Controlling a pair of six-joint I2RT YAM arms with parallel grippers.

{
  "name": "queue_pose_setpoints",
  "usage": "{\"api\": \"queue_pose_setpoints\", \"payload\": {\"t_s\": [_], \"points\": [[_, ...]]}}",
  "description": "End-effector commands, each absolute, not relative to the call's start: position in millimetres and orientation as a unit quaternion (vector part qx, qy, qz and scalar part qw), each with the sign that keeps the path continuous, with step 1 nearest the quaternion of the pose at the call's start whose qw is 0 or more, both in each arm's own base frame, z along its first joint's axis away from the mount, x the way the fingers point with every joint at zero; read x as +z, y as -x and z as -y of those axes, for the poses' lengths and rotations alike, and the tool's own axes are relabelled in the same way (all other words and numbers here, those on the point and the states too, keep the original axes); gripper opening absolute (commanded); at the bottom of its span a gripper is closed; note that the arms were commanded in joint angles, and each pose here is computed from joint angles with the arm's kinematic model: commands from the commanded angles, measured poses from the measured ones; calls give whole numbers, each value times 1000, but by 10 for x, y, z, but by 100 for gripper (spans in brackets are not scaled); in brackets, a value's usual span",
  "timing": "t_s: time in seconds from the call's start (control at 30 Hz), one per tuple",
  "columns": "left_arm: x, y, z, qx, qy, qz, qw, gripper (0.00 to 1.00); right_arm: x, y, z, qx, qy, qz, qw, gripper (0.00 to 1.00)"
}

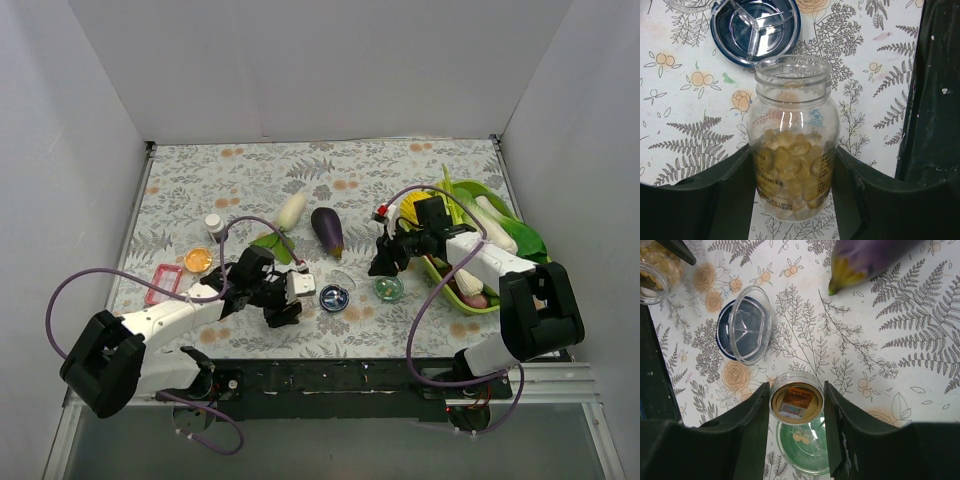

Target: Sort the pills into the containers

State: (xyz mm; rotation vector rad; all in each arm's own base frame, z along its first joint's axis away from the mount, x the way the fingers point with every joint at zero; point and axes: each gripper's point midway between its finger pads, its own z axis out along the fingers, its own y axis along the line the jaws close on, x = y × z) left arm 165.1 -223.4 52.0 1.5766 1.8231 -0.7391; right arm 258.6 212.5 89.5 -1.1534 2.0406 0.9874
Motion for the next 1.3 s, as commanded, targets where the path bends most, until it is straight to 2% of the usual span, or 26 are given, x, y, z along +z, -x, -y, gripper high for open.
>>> {"api": "queue_pose_setpoints", "payload": {"t_s": [0.0, 1.1, 1.27], "points": [[635, -1708, 2351, -285, -596, -686, 306, 0, 747, -2682, -2097, 349, 436, -776, 294, 6], [359, -1633, 2511, -261, -591, -736, 202, 0, 496, -3030, -2162, 293, 432, -810, 266, 23], [349, -1625, 2525, -259, -582, -747, 191, 0, 493, -2999, -2160, 294, 436, -808, 264, 46]]}}
